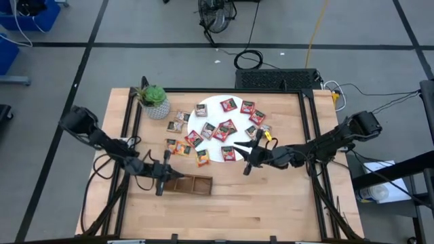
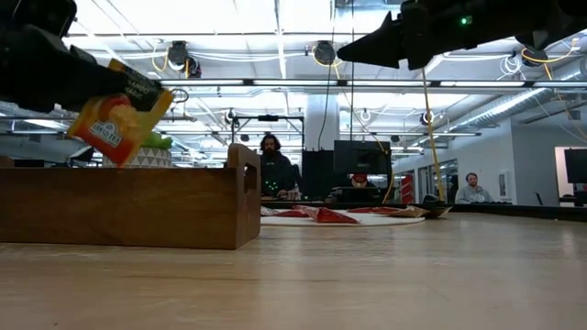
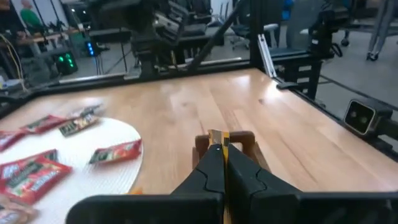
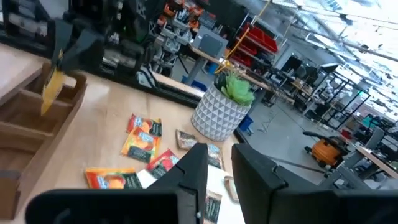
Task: Pick & Place Tea
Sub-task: Put the orange tea bag into the middle section of the wooden organizer
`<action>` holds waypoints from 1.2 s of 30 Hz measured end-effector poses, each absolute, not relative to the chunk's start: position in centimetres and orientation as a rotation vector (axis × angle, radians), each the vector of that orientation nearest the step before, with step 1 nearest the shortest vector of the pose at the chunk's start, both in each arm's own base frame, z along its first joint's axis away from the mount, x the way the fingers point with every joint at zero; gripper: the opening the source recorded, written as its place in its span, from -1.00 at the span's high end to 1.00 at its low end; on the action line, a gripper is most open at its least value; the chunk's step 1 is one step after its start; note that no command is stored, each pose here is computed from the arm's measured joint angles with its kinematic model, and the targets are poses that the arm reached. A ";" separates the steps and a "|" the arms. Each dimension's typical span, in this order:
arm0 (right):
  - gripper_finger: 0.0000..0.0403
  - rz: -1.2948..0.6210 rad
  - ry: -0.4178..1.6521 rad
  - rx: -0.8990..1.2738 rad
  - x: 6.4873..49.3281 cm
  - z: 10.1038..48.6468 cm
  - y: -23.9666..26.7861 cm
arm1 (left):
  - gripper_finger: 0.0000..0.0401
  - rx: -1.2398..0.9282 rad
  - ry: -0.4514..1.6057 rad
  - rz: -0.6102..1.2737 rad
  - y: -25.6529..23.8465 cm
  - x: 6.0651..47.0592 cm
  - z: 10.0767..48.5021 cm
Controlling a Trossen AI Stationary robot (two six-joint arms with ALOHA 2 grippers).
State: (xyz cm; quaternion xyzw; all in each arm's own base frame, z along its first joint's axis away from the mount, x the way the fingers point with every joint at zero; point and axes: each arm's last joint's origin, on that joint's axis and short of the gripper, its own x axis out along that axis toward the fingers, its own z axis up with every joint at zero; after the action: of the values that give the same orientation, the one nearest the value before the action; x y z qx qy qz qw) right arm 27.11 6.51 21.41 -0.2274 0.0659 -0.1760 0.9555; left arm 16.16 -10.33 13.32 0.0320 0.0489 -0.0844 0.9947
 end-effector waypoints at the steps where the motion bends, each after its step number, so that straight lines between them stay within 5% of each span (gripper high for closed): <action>1: 0.70 -0.359 0.133 -0.461 27.1 21.4 6.5 | 1.00 0.059 0.107 -0.172 -10.4 16.1 13.2; 19: 0.70 -0.358 0.142 -0.482 27.1 21.4 6.4 | 0.97 0.032 0.227 -0.116 -9.8 17.5 10.9; 36: 0.70 -0.355 0.155 -0.489 27.1 21.2 6.4 | 0.19 0.033 0.175 -0.075 -10.2 19.3 12.0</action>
State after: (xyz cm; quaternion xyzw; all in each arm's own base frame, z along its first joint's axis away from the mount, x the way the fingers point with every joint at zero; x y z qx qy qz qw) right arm 27.11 6.44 21.23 -0.2405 0.0763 -0.1747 0.9518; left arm 19.34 -10.20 12.03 0.0164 0.0872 -0.0375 0.9953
